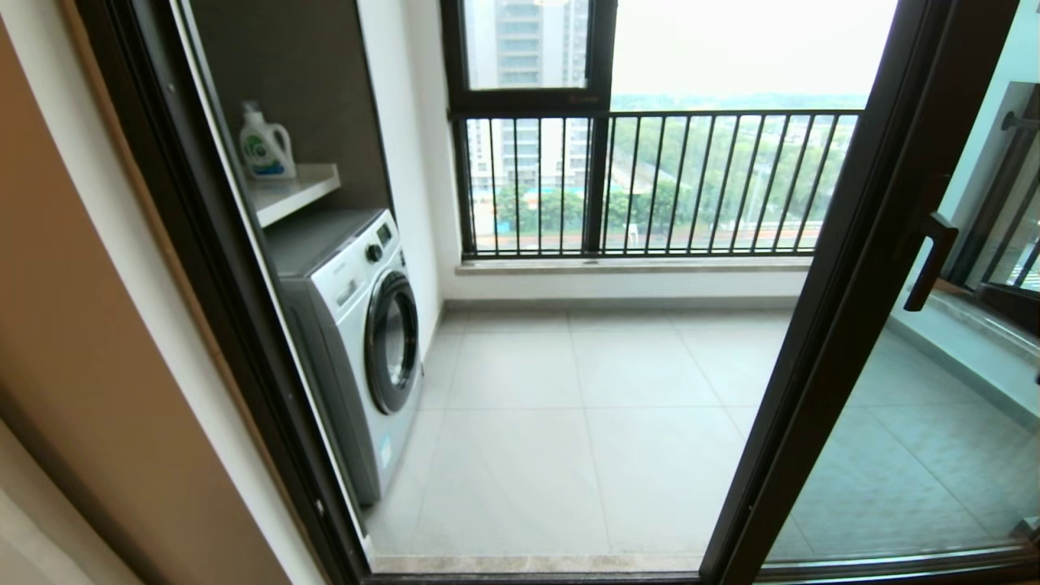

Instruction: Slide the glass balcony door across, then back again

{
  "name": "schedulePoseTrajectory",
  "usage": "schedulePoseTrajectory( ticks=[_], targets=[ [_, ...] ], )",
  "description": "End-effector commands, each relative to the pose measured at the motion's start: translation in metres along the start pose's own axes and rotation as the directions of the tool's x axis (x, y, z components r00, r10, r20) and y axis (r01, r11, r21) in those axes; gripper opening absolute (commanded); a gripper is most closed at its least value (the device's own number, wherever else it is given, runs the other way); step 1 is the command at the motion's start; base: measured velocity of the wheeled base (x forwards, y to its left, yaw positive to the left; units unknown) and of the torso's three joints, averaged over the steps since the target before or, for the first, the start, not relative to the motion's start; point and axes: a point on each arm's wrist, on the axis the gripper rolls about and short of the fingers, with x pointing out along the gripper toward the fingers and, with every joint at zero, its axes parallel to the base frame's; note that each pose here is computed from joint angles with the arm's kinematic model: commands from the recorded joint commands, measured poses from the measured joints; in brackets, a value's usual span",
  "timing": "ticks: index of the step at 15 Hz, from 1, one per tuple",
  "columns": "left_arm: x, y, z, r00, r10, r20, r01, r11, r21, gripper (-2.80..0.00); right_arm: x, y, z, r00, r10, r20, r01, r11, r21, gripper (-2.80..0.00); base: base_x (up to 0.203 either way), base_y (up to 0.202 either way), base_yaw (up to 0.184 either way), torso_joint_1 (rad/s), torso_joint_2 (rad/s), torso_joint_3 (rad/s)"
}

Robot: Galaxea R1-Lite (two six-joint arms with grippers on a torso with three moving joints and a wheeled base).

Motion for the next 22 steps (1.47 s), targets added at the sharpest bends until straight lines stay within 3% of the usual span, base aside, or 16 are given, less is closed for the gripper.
schedulePoseTrajectory(
  ticks=[1,4,7,8,11,12,13,15,22],
  targets=[
    [0.000,0.000,0.000,1.000,0.000,-0.001,0.000,1.000,0.000,-2.80,-0.084,0.008,-0.004,0.995,0.017,0.102,-0.016,1.000,-0.010,-2.80,0.000,0.000,0.000,0.000,0.00,0.000],
    [0.000,0.000,0.000,1.000,0.000,-0.001,0.000,1.000,0.000,-2.80,-0.152,0.013,-0.035,0.995,0.014,0.097,-0.013,1.000,-0.011,-2.80,0.000,0.000,0.000,0.000,0.00,0.000],
    [0.000,0.000,0.000,1.000,0.000,-0.001,0.000,1.000,0.000,-2.80,-0.204,0.015,-0.084,0.987,-0.004,0.158,0.021,0.994,-0.109,-2.80,0.000,0.000,0.000,0.000,0.00,0.000],
    [0.000,0.000,0.000,1.000,0.000,-0.001,0.000,1.000,-0.001,-2.80,-0.208,0.014,-0.098,0.990,-0.028,0.141,0.045,0.992,-0.118,-2.80,0.000,0.000,0.000,0.000,0.00,0.000],
    [0.000,0.000,0.000,1.000,0.000,-0.001,0.000,1.000,0.000,-2.80,-0.173,0.009,-0.149,0.996,-0.066,-0.056,0.058,0.989,-0.135,-2.80,0.000,0.000,0.000,0.000,0.00,0.000],
    [0.000,0.000,0.000,1.000,0.000,-0.001,0.000,1.000,0.000,-2.80,-0.157,0.006,-0.169,0.994,-0.068,-0.080,0.055,0.987,-0.151,-2.80,0.000,0.000,0.000,0.000,0.00,0.000],
    [0.000,0.000,0.000,1.000,0.000,-0.001,0.000,1.000,0.000,-2.80,-0.145,0.005,-0.180,0.998,-0.060,-0.024,0.056,0.986,-0.154,-2.80,0.000,0.000,0.000,0.000,0.00,0.000],
    [0.000,0.000,0.000,1.000,0.000,-0.001,0.000,1.000,-0.003,-2.80,-0.137,0.004,-0.189,0.998,-0.051,0.039,0.056,0.987,-0.152,-2.80,0.000,0.000,0.000,0.000,0.00,0.000],
    [0.000,0.000,0.000,1.000,0.000,-0.001,0.000,1.000,-0.007,-2.80,-0.138,0.004,-0.188,0.999,-0.048,0.023,0.051,0.988,-0.147,-2.80,0.000,0.000,0.000,0.000,0.00,0.000]
  ],
)
